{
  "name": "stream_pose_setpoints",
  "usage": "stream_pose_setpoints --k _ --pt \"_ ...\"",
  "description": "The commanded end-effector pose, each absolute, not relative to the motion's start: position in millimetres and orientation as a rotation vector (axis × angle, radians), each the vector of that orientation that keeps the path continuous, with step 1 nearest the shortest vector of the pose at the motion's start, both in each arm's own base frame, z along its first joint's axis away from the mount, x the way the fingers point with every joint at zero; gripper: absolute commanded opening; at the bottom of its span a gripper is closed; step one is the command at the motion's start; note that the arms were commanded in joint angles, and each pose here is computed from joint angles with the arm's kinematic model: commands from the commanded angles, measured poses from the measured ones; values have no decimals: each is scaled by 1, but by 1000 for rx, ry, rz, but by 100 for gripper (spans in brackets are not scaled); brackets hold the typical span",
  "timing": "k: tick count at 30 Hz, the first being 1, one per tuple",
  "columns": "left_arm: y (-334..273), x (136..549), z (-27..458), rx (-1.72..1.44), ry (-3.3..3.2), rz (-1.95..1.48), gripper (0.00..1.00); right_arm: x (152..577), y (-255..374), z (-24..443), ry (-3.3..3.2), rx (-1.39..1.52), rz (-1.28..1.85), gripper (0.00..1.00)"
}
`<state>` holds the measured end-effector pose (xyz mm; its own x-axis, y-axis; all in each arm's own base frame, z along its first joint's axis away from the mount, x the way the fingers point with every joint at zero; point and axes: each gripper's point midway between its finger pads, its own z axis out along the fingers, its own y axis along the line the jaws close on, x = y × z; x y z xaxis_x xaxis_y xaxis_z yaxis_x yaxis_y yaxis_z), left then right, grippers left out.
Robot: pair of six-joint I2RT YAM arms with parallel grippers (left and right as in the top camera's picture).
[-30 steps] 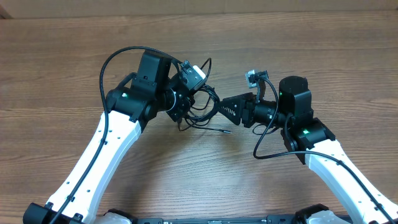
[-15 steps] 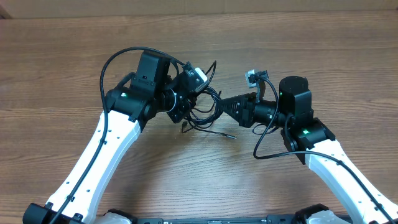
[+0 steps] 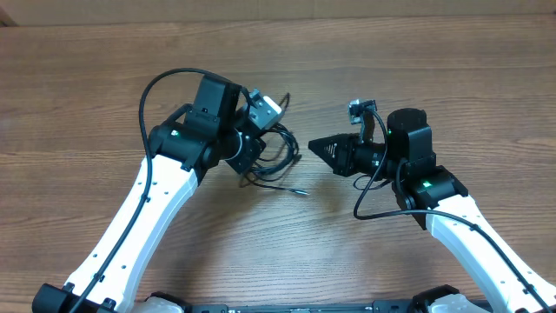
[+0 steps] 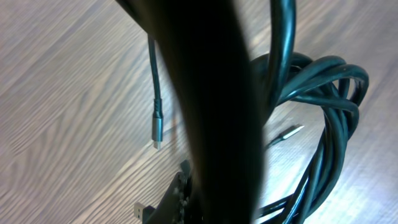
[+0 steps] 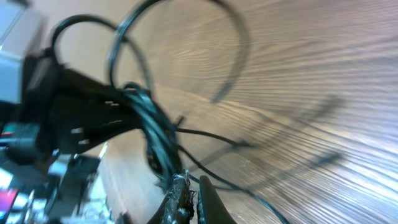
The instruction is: Untangle cables
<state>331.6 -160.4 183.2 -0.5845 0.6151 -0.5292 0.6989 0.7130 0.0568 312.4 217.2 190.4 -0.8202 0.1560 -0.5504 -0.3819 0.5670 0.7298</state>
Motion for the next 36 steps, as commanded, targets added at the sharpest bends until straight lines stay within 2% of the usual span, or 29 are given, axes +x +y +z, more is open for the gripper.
stream_pose_setpoints --k 1,5,8,13,14,21,36 --pt "-146 339 189 940 2403 -115 4 326 205 188 2244 -24 1151 4" --pt "-150 337 190 965 2391 -146 4 325 206 189 2242 -40 1165 5" --pt "-165 330 192 1072 2330 -248 4 323 208 189 2238 -66 1167 20" --pt "-180 330 200 1102 2261 -341 4 312 218 196 2195 -244 1213 50" --pt "-190 329 205 1114 2223 -407 4 310 219 198 2183 -272 1222 53" --pt "-204 324 214 1135 2164 -515 4 311 219 198 2179 -274 1222 53" --pt "-202 326 213 1128 2168 -501 4 306 227 210 2128 -337 1288 51"
